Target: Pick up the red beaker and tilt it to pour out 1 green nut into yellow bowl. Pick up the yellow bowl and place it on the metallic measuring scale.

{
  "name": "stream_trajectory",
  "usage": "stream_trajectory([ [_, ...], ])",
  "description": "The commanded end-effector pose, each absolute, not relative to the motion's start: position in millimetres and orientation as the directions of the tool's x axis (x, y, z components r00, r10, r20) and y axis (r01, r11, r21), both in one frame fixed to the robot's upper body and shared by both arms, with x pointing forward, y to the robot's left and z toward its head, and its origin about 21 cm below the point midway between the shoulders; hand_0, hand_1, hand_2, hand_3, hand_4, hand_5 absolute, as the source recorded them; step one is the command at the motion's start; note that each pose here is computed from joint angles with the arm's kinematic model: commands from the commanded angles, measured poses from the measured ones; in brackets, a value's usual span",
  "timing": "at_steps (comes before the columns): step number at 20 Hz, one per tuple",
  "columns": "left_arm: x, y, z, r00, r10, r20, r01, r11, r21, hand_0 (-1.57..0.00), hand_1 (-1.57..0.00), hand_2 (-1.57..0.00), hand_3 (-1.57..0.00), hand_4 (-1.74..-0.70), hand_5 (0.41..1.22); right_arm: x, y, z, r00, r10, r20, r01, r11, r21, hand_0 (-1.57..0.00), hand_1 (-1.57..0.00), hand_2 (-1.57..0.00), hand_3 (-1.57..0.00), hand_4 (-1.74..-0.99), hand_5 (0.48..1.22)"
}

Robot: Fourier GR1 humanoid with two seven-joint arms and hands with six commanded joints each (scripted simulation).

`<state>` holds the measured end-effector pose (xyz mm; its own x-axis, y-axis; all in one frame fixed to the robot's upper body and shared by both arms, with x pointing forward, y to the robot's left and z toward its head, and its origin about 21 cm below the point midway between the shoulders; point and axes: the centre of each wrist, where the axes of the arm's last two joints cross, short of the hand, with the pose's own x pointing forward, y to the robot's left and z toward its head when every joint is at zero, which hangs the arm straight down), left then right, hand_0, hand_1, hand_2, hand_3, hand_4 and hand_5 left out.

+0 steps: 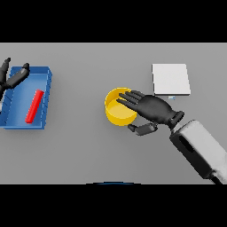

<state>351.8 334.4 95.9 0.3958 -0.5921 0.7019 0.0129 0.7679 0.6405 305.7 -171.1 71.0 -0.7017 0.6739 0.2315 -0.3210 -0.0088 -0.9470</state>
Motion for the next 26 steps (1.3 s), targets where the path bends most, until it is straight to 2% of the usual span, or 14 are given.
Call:
stream_trajectory([
  [1, 353, 335, 97, 0.404, -0.586, 0.703, 0.011, 0.771, 0.636, 0.0, 0.0, 0.0, 0.0, -0.72, 0.682, 309, -169.5, 71, -0.723, 0.659, 0.208, -0.323, -0.056, -0.945, 0.0, 0.0, 0.0, 0.0, -1.211, 0.704],
  [6, 346, 338, 99, 0.392, -0.583, 0.711, 0.01, 0.776, 0.631, 0.0, 0.0, 0.0, 0.0, -0.72, 0.688, 321, -150.6, 64, -0.764, 0.634, 0.121, -0.344, -0.241, -0.908, 0.0, 0.0, 0.0, 0.0, -1.223, 0.704],
  [9, 347, 339, 97, 0.39, -0.576, 0.718, 0.004, 0.781, 0.625, 0.0, 0.0, 0.0, 0.0, -0.72, 0.688, 330, -138.4, 58, -0.77, 0.633, 0.078, -0.342, -0.306, -0.889, 0.0, 0.0, 0.0, 0.0, -1.231, 0.703],
  [14, 345, 340, 95, 0.389, -0.574, 0.721, 0.004, 0.783, 0.621, 0.0, 0.0, 0.0, 0.0, -0.72, 0.682, 342, -129.9, 54, -0.785, 0.618, 0.034, -0.355, -0.405, -0.842, 0.0, 0.0, 0.0, 0.0, -1.27, 0.727],
  [17, 347, 342, 101, 0.381, -0.576, 0.723, 0.002, 0.782, 0.623, 0.0, 0.0, 0.0, 0.0, -0.72, 0.688, 344, -124.8, 55, -0.789, 0.613, 0.038, -0.373, -0.429, -0.823, 0.0, 0.0, 0.0, 0.0, -1.29, 0.746],
  [19, 344, 342, 93, 0.383, -0.572, 0.726, 0.005, 0.787, 0.617, 0.0, 0.0, 0.0, 0.0, -0.72, 0.686, 343, -123.0, 51, -0.774, 0.631, 0.055, -0.391, -0.408, -0.825, 0.0, 0.0, 0.0, 0.0, -1.305, 0.763],
  [21, 344, 342, 94, 0.38, -0.574, 0.725, 0.002, 0.784, 0.62, 0.0, 0.0, 0.0, 0.0, -0.71, 0.686, 346, -120.4, 52, -0.756, 0.652, 0.06, -0.412, -0.401, -0.818, 0.0, -0.02, -0.02, -0.04, -1.336, 0.81],
  [22, 344, 342, 98, 0.373, -0.574, 0.729, 0.006, 0.787, 0.617, 0.0, 0.0, 0.0, 0.0, -0.71, 0.689, 345, -117.6, 51, -0.757, 0.65, 0.061, -0.414, -0.406, -0.815, -0.11, -0.1, -0.09, -0.1, -1.36, 0.842],
  [23, 344, 344, 100, 0.37, -0.573, 0.732, -0.003, 0.787, 0.617, 0.0, 0.0, 0.0, 0.0, -0.71, 0.691, 345, -119.2, 49, -0.76, 0.647, 0.063, -0.417, -0.411, -0.811, -0.29, -0.24, -0.18, -0.17, -1.387, 0.873],
  [24, 344, 345, 99, 0.378, -0.567, 0.732, -0.005, 0.79, 0.613, 0.0, 0.0, 0.0, 0.0, -0.72, 0.692, 343, -118.8, 50, -0.767, 0.639, 0.058, -0.408, -0.417, -0.812, -0.54, -0.47, -0.31, -0.26, -1.42, 0.943],
  [26, 345, 346, 101, 0.379, -0.567, 0.731, -0.005, 0.789, 0.614, 0.0, 0.0, 0.0, 0.0, -0.72, 0.692, 345, -120.2, 52, -0.779, 0.623, 0.067, -0.407, -0.422, -0.81, -0.91, -0.87, -0.69, -0.46, -1.512, 1.043],
])
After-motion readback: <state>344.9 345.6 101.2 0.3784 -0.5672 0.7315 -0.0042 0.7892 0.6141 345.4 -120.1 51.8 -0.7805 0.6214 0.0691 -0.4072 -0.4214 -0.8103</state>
